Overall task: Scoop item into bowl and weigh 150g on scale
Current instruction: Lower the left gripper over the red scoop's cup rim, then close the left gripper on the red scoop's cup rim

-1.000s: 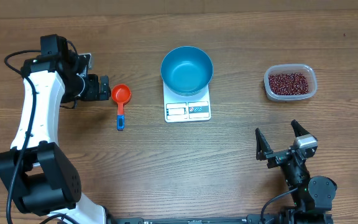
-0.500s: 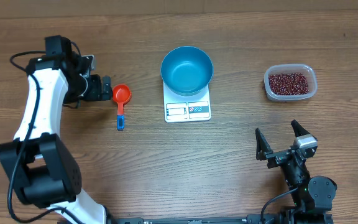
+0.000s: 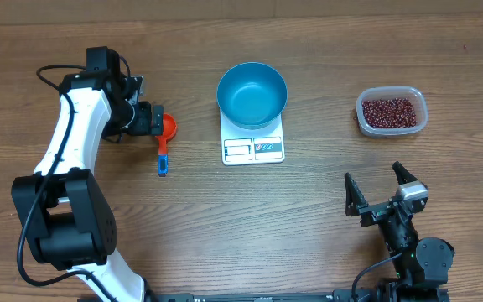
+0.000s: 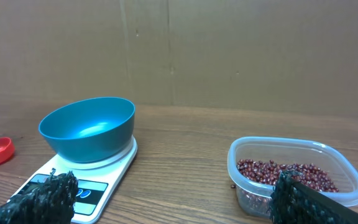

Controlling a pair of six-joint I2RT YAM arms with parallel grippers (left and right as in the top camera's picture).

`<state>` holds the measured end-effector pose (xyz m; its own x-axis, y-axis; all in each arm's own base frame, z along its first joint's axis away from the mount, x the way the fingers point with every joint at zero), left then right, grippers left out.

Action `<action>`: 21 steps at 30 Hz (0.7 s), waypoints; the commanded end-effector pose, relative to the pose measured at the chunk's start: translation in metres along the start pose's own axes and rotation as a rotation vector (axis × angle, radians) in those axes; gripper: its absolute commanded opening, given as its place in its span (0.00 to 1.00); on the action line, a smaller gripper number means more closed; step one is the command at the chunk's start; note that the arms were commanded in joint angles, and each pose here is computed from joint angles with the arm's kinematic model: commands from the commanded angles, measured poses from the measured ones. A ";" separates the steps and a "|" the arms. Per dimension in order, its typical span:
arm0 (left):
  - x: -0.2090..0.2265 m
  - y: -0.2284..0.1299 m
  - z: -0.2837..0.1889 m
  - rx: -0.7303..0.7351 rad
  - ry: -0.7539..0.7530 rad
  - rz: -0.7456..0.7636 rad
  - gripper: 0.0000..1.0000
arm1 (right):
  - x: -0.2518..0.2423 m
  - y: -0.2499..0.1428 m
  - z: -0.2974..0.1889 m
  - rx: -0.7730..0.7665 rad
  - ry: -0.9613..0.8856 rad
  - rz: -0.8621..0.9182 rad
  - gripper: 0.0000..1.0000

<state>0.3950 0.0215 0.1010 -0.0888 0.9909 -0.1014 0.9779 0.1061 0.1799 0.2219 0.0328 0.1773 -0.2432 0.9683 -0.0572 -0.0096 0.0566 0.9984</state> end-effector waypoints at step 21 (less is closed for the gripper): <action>0.005 0.011 0.031 0.013 0.022 -0.061 0.99 | 0.002 -0.001 0.000 -0.007 0.009 -0.018 1.00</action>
<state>0.4031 0.0241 0.0702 -0.1349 0.9863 -0.0952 0.9793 0.1474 0.1390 0.2220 0.0327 0.1773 -0.2428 0.9684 -0.0576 -0.0097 0.0570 0.9983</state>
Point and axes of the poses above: each gripper's point midway between its finger pads, its own z axis out along the fingers, its own x axis along the line the jaws close on, y = z × x, the point moved 2 cm from there along -z, back along the fingers, and after that the axes turned 5 degrees about -z, right-handed, at the moved point
